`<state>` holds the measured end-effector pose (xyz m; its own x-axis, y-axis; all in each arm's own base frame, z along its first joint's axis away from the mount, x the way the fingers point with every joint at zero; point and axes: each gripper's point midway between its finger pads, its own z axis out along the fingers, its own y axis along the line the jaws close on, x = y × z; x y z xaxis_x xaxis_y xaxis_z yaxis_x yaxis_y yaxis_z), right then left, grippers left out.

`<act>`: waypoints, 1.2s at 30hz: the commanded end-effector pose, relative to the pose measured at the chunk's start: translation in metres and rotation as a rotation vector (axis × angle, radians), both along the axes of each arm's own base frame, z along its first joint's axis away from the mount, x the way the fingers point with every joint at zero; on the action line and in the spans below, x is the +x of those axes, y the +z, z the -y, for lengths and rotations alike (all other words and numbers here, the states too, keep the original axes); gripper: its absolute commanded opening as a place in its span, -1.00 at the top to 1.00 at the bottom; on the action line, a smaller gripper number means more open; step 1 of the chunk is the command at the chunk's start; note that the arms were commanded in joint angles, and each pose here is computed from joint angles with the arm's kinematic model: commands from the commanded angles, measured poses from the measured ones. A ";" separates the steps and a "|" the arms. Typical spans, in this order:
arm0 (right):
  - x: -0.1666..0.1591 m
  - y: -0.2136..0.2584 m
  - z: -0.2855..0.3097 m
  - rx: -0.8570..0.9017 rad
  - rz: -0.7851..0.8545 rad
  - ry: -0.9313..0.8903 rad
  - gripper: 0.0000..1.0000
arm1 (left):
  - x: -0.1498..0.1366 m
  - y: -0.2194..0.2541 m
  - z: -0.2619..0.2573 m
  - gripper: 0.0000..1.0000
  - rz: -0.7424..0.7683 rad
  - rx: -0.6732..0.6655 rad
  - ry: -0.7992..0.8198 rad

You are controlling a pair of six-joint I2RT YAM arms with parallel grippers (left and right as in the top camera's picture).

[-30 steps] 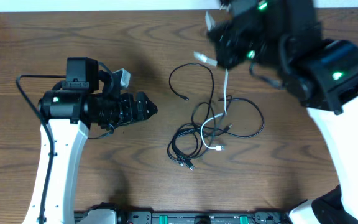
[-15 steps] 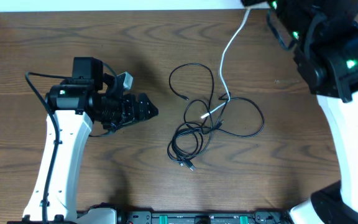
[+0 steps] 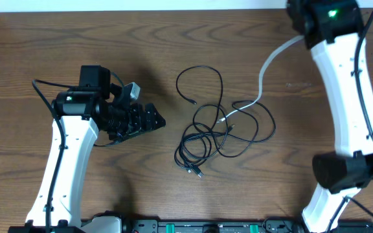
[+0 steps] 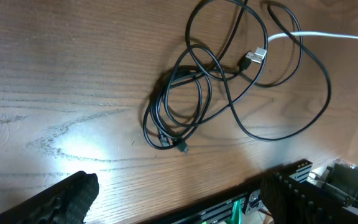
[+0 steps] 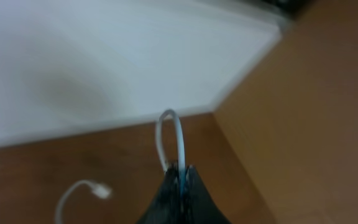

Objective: Untangle cables

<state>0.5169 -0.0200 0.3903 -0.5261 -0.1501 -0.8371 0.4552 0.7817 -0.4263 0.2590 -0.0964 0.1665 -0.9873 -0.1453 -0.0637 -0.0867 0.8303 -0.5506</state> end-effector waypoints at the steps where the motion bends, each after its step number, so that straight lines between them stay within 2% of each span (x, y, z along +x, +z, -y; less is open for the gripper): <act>1: -0.009 -0.045 0.068 -0.016 -0.128 -0.204 0.98 | 0.001 -0.003 -0.001 -0.78 0.008 0.015 -0.018; 6: -0.024 -0.127 0.115 0.178 -0.344 -0.265 0.98 | 0.001 -0.003 -0.001 -0.78 0.008 0.015 -0.018; 11: -0.046 -0.204 0.143 0.485 -0.513 -0.300 0.98 | 0.000 -0.003 -0.001 -0.78 0.008 0.015 -0.018; 16: -0.063 -0.249 0.163 0.727 -0.585 -0.330 0.98 | 0.000 -0.003 -0.001 -0.78 0.007 0.015 -0.018; 17: -0.066 -0.254 0.166 0.768 -0.590 -0.336 0.92 | 0.000 -0.003 -0.001 -0.78 0.008 0.015 -0.018; 18: -0.069 -0.258 0.169 0.796 -0.596 -0.341 0.76 | 0.001 -0.003 -0.001 -0.78 0.008 0.015 -0.018; 19: -0.071 -0.260 0.171 0.816 -0.600 -0.346 0.46 | 0.001 -0.003 -0.001 -0.78 0.009 0.015 -0.018; 20: -0.075 -0.261 0.175 0.833 -0.601 -0.354 0.03 | 0.001 -0.003 -0.001 -0.78 0.011 0.015 -0.018; 24: -0.082 -0.261 0.184 0.837 -0.608 -0.367 -0.98 | 0.002 -0.003 -0.001 -0.79 0.016 0.015 -0.018; 30: -0.087 -0.263 0.168 0.864 -0.657 -0.346 -0.98 | 0.002 -0.003 -0.001 -0.78 0.015 0.015 -0.018; 36: -0.098 -0.264 0.113 1.035 -0.794 -0.183 -0.98 | 0.002 -0.003 -0.001 -0.79 0.015 0.015 -0.018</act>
<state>0.4164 -0.1673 0.1198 -0.8336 0.5515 -0.0314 0.5519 0.8339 -0.0064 0.2621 -0.0966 0.1671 -0.9864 -0.1446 -0.0781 -0.0780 0.8300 -0.5523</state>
